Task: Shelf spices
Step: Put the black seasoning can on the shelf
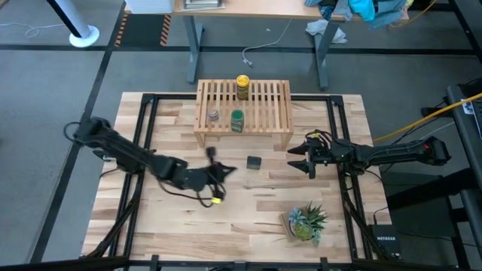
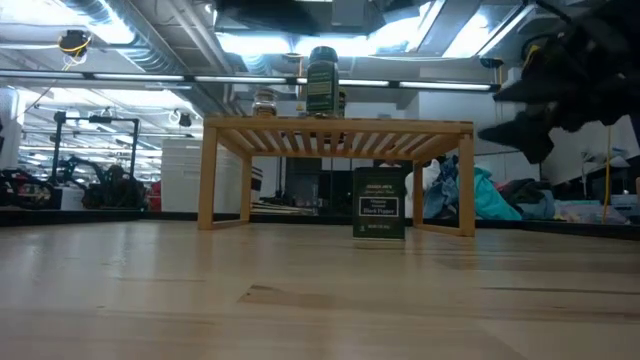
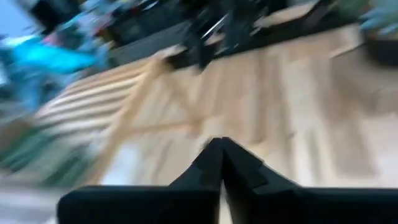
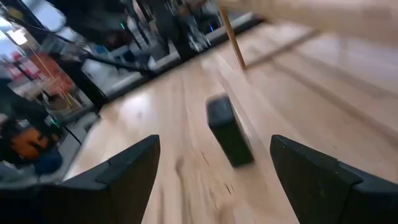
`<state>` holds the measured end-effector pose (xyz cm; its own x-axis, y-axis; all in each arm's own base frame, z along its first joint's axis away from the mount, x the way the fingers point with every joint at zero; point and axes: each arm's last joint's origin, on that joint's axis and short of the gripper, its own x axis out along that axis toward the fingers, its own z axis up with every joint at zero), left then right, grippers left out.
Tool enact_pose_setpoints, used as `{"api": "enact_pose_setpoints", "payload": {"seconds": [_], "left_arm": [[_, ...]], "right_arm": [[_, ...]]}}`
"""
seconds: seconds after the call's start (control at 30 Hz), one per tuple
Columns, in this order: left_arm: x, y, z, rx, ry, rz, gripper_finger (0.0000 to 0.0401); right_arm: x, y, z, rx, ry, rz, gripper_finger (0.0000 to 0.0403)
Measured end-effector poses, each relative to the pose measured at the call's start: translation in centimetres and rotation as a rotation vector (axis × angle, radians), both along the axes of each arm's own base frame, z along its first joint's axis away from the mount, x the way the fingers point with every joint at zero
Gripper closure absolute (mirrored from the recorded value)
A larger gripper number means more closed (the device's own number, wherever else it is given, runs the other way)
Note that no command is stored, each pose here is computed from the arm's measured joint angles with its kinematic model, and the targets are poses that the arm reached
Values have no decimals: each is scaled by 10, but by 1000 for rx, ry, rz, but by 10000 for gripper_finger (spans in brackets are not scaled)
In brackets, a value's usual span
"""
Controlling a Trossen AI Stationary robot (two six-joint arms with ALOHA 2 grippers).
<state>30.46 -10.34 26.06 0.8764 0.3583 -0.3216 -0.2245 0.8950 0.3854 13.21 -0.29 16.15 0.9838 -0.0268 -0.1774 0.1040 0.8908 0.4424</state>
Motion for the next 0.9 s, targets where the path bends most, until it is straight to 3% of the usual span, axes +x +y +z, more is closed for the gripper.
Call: {"api": "enact_pose_setpoints", "payload": {"seconds": [0.13, 0.3, 0.4, 0.53, 0.7, 0.9], "left_arm": [[-43, -1, 14, 26, 73, 142, 401], [-91, -2, 12, -2, 154, 263, 401], [-115, -2, 3, -1, 130, 350, 401], [-140, -4, -23, -16, 76, 371, 401], [-157, -2, -63, -58, -54, 377, 401], [-146, -5, -83, -101, -87, 318, 401]], "right_arm": [[1, 0, 7, 0, -68, 0, 91], [1, 0, 8, -1, -70, 0, 91], [1, 0, 7, -1, -62, 0, 91], [1, 0, 7, -2, -60, -1, 91], [1, 0, 7, -4, -59, -10, 91], [1, 0, 7, -3, -61, -10, 91]]}}
